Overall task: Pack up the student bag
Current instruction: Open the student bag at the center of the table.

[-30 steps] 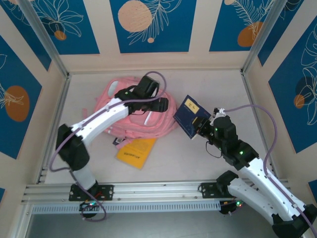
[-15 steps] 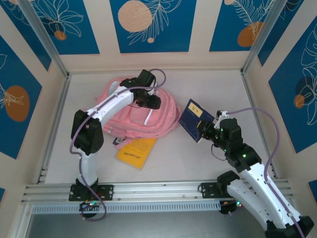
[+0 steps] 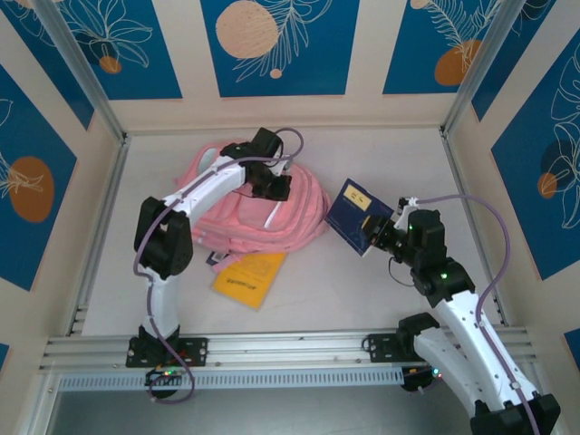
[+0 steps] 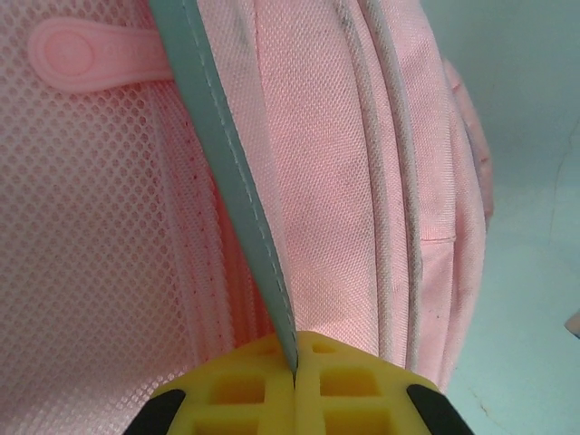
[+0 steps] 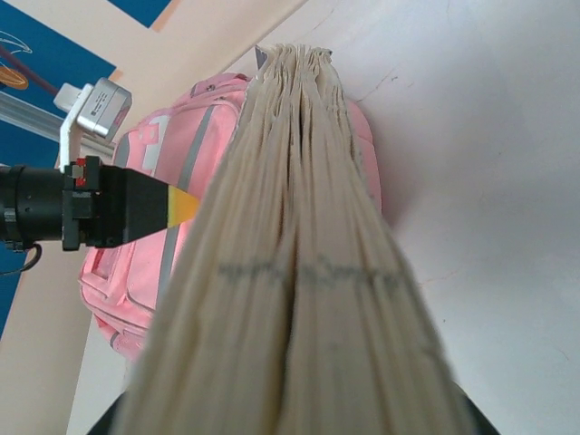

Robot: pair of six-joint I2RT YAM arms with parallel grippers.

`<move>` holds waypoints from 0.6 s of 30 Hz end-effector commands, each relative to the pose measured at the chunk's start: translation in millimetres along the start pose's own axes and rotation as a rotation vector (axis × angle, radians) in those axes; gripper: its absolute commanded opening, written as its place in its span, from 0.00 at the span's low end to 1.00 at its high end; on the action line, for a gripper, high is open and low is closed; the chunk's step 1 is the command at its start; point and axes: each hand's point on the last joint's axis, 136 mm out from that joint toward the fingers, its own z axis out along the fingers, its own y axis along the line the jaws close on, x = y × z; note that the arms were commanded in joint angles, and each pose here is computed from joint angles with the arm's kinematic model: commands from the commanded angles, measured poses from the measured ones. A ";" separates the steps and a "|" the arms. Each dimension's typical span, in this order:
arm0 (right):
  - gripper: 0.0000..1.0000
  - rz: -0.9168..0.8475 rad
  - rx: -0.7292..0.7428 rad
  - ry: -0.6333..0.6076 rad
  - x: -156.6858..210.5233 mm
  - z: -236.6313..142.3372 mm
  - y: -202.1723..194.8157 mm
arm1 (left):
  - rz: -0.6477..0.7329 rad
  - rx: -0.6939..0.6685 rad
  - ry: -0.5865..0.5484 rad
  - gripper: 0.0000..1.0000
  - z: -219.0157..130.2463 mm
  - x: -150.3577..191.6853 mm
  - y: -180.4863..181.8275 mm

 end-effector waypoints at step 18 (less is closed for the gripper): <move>0.00 0.247 -0.315 0.168 -10.8 47.4 54.6 | 0.160 0.078 -0.341 0.00 -186.3 -5.2 -52.0</move>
